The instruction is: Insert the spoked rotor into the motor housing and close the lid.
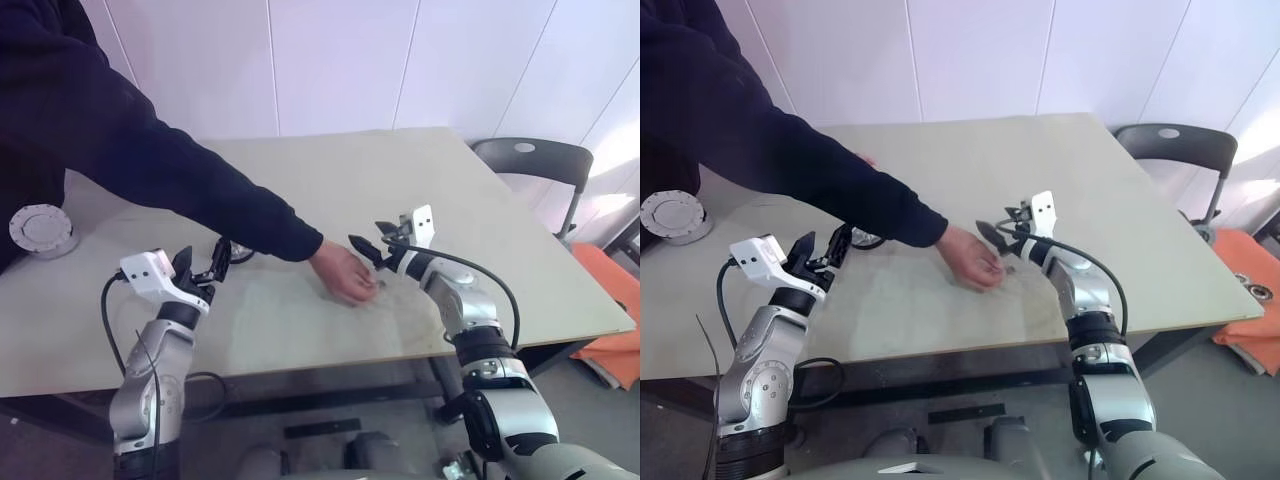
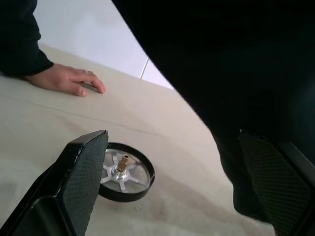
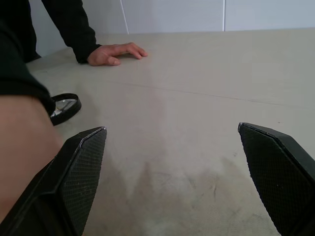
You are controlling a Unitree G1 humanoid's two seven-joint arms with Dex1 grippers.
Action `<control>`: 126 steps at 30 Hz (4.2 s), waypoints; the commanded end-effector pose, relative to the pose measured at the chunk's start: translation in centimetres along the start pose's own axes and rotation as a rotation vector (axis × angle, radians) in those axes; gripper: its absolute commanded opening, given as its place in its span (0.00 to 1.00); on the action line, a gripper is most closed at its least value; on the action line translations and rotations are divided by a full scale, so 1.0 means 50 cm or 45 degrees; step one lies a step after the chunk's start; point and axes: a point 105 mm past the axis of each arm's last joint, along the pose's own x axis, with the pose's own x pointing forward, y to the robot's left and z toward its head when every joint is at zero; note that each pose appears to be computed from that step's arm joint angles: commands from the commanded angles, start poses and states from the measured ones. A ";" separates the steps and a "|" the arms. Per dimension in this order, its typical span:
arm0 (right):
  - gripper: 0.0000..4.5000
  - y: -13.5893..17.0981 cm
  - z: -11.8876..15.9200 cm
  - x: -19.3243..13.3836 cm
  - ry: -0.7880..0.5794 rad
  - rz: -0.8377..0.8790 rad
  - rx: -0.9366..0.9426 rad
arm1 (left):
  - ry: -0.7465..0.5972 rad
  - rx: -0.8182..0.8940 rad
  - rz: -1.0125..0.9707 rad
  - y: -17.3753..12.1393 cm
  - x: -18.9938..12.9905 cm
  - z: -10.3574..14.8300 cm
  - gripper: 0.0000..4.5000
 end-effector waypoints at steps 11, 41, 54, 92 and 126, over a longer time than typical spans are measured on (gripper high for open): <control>1.00 0.003 0.035 0.009 -0.063 0.009 -0.045 | -0.055 0.023 -0.025 -0.009 0.006 0.022 1.00; 1.00 0.007 0.035 0.013 -0.054 0.028 -0.054 | -0.053 0.025 -0.022 -0.008 0.005 0.019 1.00; 1.00 0.008 0.034 0.017 -0.053 0.032 -0.055 | -0.060 0.026 -0.016 -0.009 0.007 0.020 1.00; 1.00 0.008 0.026 0.016 -0.039 0.029 -0.046 | -0.064 0.023 -0.016 -0.014 0.007 0.020 1.00; 1.00 0.013 0.024 0.026 -0.032 0.042 -0.063 | -0.065 0.029 -0.007 -0.007 0.006 0.021 1.00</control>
